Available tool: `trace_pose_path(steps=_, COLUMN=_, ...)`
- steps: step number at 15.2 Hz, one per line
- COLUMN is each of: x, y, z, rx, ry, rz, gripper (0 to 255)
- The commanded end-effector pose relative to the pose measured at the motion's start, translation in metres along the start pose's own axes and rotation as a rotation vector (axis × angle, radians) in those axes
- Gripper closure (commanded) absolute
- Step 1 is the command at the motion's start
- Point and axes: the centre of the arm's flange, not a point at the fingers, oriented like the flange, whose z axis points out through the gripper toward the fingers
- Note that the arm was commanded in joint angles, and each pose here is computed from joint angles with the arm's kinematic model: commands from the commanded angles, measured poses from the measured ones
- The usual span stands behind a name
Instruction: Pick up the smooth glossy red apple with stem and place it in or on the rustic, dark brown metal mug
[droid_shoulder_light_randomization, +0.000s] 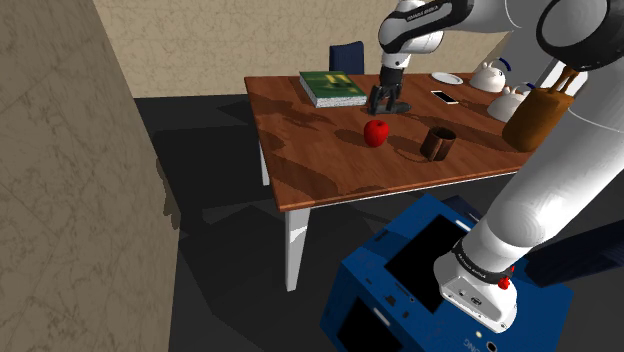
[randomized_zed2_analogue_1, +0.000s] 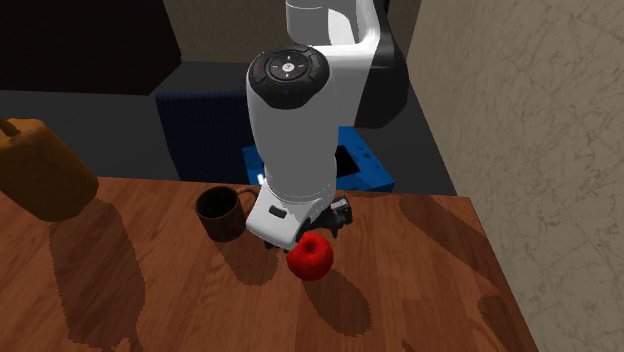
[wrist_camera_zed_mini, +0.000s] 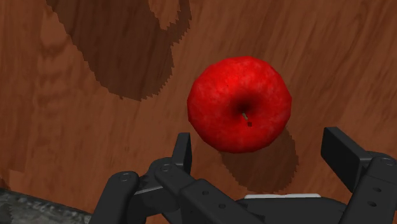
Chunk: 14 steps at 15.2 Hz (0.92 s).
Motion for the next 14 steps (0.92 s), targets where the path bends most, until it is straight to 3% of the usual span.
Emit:
trace_pose_path(steps=1, x=0.001, y=0.001, z=0.011, rx=0.0, ry=0.001, rz=0.0, gripper=0)
trace_pose_path(steps=4, x=0.001, y=0.001, z=0.025, rx=0.0, ry=0.001, rz=0.0, gripper=0)
trace_pose_path(steps=11, x=0.001, y=0.001, z=0.024, rx=0.0, ry=0.0, rz=0.0, gripper=0)
trace_pose_path(steps=12, x=0.001, y=0.001, z=0.024, rx=0.0, ry=0.0, rz=0.0, gripper=255)
trace_pose_path(steps=14, x=0.001, y=0.001, z=0.024, rx=0.0, ry=0.0, rz=0.0, gripper=255)
